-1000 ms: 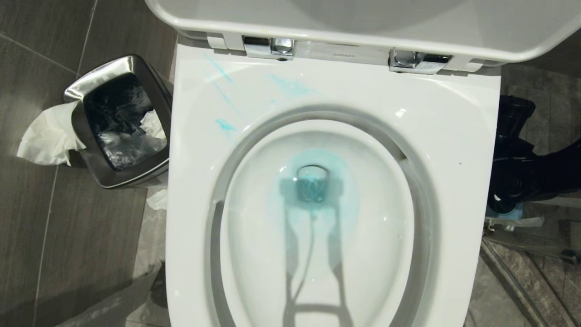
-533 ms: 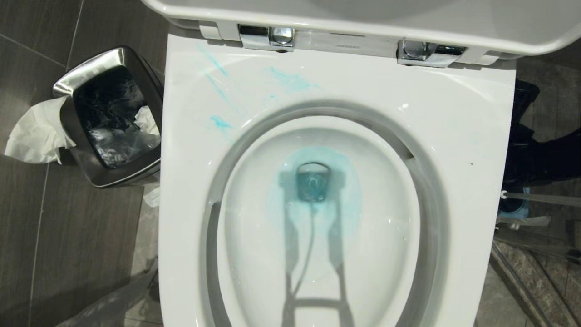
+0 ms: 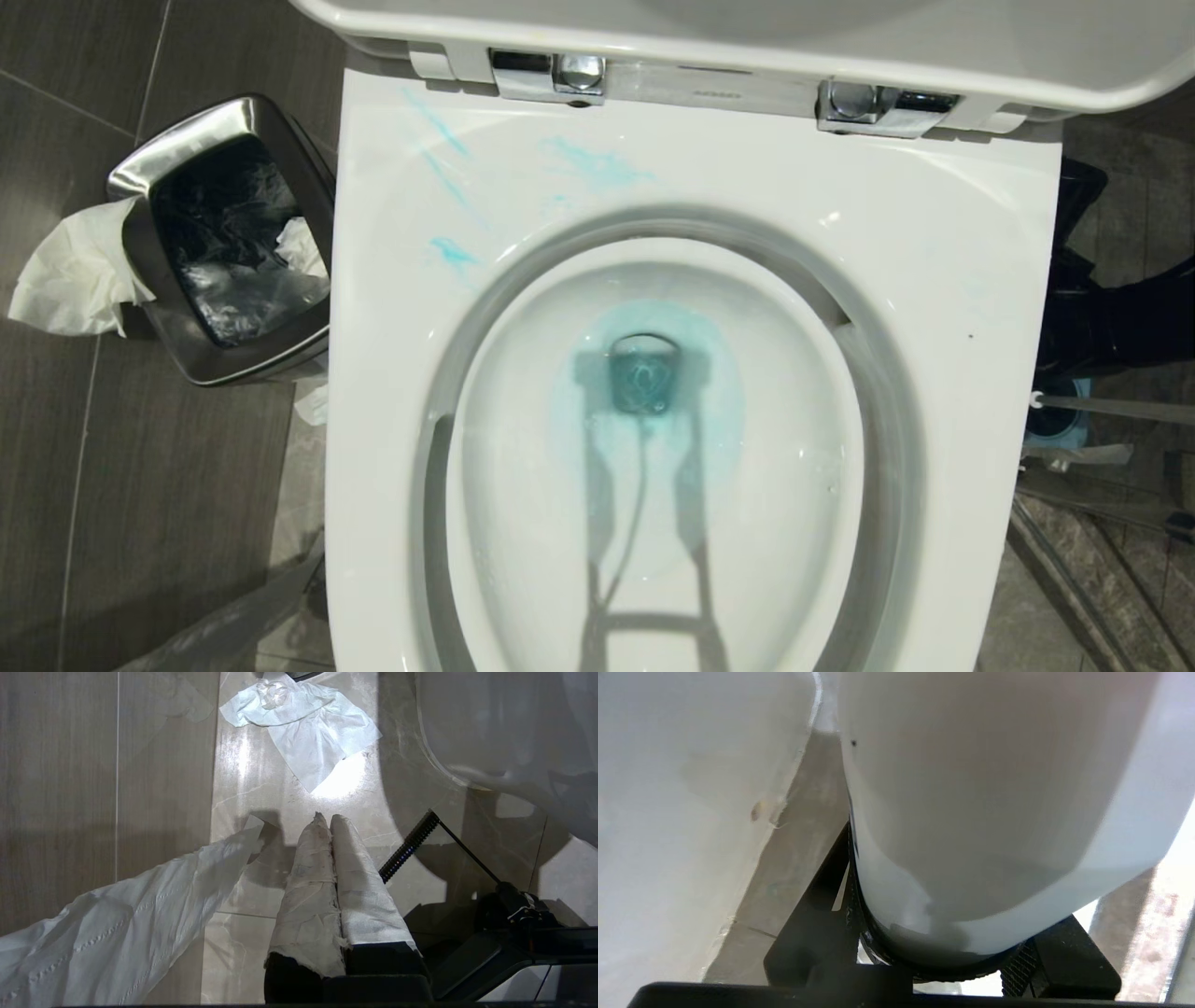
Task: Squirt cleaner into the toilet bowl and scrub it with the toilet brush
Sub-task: Place the cleaning agent on the floor
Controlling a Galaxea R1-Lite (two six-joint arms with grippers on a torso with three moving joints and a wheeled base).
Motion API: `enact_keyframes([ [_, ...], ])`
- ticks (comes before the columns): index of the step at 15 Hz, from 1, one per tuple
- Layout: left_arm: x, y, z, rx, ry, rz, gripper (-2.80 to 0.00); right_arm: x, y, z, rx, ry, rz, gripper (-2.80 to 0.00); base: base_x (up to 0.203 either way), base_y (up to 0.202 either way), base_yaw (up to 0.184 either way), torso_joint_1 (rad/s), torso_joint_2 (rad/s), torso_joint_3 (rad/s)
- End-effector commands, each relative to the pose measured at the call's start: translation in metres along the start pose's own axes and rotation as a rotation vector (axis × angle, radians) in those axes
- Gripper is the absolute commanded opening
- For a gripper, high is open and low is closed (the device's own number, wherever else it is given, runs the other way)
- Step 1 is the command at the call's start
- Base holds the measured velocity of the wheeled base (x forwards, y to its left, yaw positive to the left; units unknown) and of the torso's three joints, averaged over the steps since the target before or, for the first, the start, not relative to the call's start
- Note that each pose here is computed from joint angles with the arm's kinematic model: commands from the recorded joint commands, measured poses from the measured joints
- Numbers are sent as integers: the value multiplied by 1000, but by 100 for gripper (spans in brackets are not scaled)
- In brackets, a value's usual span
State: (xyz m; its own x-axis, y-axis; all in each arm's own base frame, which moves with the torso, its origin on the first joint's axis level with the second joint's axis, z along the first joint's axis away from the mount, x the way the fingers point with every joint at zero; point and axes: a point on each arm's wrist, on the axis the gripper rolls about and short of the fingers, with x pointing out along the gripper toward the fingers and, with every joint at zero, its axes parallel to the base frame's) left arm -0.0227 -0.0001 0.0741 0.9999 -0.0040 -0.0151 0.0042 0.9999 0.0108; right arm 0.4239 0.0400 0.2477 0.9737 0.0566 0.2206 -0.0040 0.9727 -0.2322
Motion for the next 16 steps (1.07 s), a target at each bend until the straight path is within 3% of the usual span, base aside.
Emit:
enact_keyframes([
  [1,0,0,0,0,0,0,-280,-1,0,-1,-2,-1,1,-280,0,0,0,0,0,0],
  [10,0,0,0,1,0,-1,-280,-2,4,-11,-5,-39,-6,-280,0,0,0,0,0,0],
  [11,0,0,0,1,0,-1,-280,-2,4,-11,-5,-39,-6,0,0,0,0,0,0,0],
  [16,0,0,0,1,0,-4,-280,-7,4,-9,-5,-32,-4,0,0,0,0,0,0,0],
])
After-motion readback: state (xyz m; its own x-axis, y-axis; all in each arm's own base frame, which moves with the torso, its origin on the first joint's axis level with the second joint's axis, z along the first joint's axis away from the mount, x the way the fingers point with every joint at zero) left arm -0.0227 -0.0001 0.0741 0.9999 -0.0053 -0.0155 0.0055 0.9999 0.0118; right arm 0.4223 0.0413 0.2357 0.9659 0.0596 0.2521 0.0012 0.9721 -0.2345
